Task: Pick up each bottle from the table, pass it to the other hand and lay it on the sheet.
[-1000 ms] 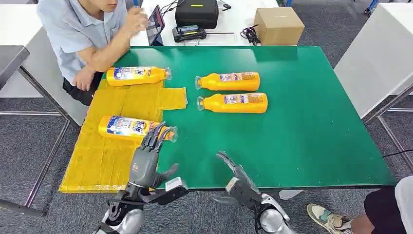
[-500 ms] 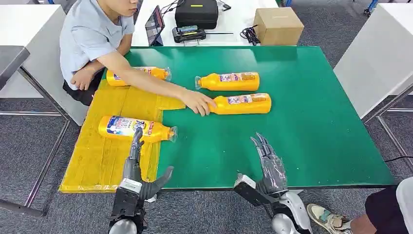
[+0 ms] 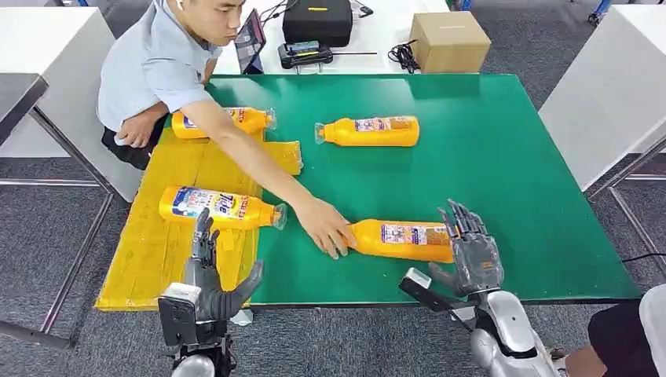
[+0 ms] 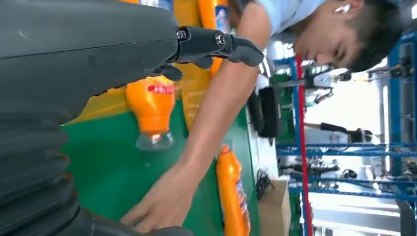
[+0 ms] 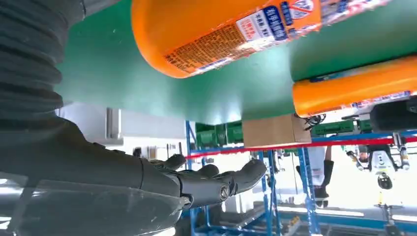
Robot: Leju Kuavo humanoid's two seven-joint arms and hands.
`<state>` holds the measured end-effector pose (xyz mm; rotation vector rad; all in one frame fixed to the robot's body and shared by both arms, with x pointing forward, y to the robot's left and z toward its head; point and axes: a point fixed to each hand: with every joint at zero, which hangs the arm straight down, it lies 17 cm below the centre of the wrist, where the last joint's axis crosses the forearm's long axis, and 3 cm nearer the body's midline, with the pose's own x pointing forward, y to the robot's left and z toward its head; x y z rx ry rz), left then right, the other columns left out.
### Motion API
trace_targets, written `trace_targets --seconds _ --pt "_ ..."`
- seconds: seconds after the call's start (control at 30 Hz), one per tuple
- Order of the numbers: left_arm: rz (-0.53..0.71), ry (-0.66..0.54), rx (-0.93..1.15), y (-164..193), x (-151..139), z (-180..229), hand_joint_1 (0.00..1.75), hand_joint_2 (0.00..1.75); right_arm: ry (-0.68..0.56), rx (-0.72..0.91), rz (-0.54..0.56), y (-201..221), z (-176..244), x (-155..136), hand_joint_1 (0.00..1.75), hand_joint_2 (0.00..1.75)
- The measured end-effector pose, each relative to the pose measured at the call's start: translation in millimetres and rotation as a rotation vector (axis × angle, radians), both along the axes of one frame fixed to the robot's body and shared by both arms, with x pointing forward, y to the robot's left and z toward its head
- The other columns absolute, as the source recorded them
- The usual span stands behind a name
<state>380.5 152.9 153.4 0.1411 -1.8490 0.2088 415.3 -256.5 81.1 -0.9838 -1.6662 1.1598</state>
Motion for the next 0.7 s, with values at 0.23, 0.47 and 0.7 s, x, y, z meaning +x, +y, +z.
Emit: trace_targets --seconds 0.23,0.47,0.7 --pt "-0.032 0.031 -0.05 -6.1 0.6 -6.3 0.0 1.75 0.059 0.019 0.002 -4.6 -9.2 6.2 0.0 1.75" --pt "-0.051 0.052 -0.048 -12.6 1.2 -13.6 0.0 1.75 0.13 0.049 0.026 -1.6 -27.0 8.9 0.0 1.75" --pt "-0.095 0.065 -0.041 -26.9 3.0 -17.5 0.0 1.75 0.147 0.018 0.037 7.4 -36.2 19.7 0.0 1.75"
